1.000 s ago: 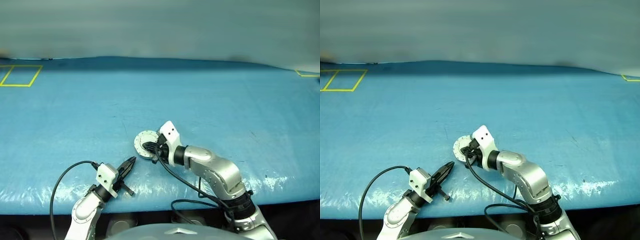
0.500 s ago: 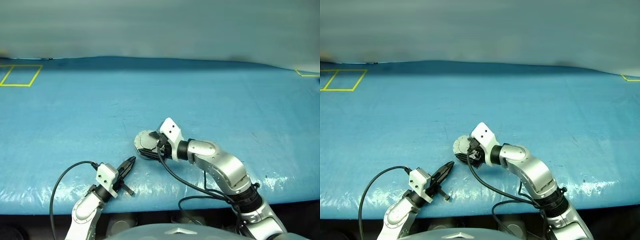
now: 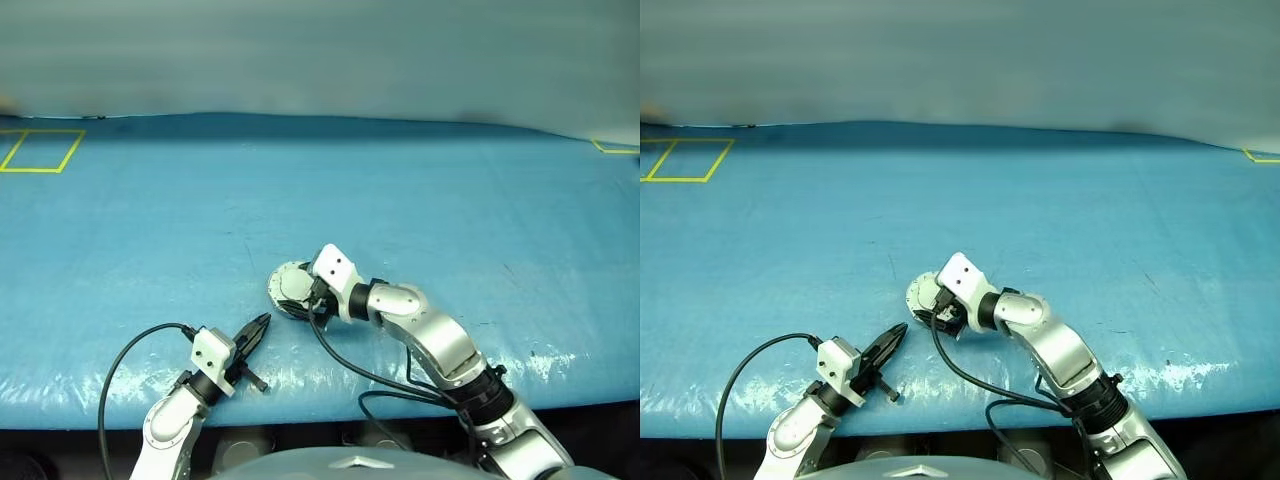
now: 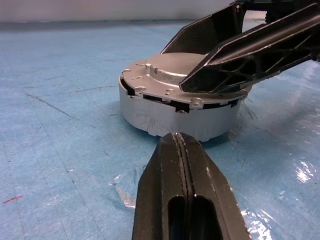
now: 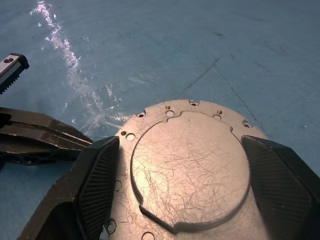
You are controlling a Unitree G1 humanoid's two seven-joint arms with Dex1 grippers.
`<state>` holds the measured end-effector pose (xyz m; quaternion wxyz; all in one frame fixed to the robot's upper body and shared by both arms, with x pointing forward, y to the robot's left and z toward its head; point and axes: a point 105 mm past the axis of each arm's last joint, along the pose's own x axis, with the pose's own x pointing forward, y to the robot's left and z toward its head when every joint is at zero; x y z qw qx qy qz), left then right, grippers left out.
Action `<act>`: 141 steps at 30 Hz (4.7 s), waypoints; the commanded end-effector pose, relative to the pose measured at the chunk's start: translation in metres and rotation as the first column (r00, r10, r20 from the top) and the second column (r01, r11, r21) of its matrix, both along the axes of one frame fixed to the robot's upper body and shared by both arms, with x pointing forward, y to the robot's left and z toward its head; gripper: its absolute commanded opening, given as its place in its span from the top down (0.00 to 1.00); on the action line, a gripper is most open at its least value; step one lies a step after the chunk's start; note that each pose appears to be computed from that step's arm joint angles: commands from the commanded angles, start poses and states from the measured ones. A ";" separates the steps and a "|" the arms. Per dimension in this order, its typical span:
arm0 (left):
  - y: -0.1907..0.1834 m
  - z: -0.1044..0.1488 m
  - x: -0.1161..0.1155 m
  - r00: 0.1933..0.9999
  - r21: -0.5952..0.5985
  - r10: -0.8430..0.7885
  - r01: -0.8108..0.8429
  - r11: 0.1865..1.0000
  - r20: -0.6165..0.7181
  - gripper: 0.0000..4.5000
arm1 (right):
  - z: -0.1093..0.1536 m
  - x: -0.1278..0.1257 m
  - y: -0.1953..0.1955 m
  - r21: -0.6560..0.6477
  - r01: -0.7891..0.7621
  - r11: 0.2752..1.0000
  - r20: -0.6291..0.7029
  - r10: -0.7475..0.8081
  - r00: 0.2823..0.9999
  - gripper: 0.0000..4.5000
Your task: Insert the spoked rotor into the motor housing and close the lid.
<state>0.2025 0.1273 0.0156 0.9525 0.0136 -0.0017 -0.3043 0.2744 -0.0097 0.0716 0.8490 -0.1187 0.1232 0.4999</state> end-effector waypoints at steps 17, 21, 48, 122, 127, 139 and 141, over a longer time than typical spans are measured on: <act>0.000 0.004 -0.001 1.000 -0.005 -0.005 0.006 1.000 0.025 1.00 | -0.004 0.000 0.004 0.031 0.056 0.998 -0.008 -0.056 0.998 0.33; 0.000 0.004 -0.002 1.000 -0.005 -0.003 0.003 1.000 0.024 1.00 | -0.010 0.001 0.003 -0.016 0.064 0.998 -0.015 -0.064 0.998 0.33; -0.001 0.006 0.001 0.999 -0.003 -0.006 0.006 1.000 0.034 1.00 | -0.045 0.008 -0.022 -0.219 0.148 0.964 -0.092 -0.171 0.981 0.33; -0.025 0.027 0.067 0.810 -0.156 -0.139 0.059 0.986 -0.570 1.00 | -0.007 -0.016 -0.063 0.301 0.623 0.722 -0.681 -0.295 0.671 0.01; -0.025 0.027 0.066 0.810 -0.154 -0.138 0.059 0.986 -0.570 1.00 | -0.014 -0.024 -0.036 0.337 0.616 0.712 -0.778 -0.159 0.608 0.01; -0.024 0.023 0.064 0.807 -0.151 -0.129 0.051 0.987 -0.576 1.00 | -0.010 -0.025 -0.007 0.461 0.644 0.611 -0.860 0.127 0.495 0.55; -0.023 0.023 0.064 0.808 -0.151 -0.127 0.047 0.987 -0.576 1.00 | -0.008 -0.026 -0.006 0.482 0.647 0.591 -0.860 0.177 0.479 0.68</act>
